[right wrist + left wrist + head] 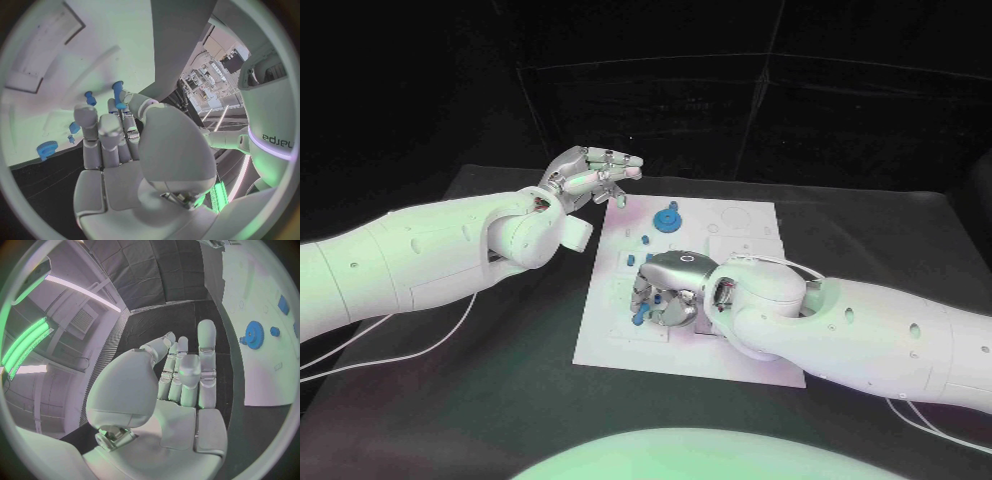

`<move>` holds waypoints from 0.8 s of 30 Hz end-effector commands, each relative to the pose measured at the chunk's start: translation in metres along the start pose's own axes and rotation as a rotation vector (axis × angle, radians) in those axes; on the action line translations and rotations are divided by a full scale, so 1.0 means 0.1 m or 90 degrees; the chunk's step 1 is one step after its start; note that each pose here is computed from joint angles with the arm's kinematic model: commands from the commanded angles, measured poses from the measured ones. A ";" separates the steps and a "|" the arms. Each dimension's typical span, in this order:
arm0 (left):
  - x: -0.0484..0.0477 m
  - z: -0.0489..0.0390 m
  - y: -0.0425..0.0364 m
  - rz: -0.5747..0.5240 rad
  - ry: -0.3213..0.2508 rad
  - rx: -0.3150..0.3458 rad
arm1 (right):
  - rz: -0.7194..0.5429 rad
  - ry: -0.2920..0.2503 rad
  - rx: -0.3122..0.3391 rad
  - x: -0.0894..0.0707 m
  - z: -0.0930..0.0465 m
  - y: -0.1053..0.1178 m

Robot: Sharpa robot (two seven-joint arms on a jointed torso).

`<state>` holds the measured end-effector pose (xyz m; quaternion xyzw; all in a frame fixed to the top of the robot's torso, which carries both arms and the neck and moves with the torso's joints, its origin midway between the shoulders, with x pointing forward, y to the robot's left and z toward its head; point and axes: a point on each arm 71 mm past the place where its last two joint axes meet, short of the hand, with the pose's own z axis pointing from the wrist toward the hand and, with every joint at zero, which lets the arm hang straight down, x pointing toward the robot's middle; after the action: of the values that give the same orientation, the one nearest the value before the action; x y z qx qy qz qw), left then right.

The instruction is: Assemble the parts on the task board

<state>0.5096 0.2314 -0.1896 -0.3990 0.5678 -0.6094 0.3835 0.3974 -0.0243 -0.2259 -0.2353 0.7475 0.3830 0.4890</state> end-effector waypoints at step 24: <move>0.014 0.007 -0.009 -0.005 0.010 0.002 | -0.022 -0.033 -0.015 0.11 -0.01 0.10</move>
<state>0.5098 0.2309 -0.1897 -0.3987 0.5682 -0.6098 0.3825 0.3846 -0.0190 -0.2373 -0.2520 0.7402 0.3794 0.4946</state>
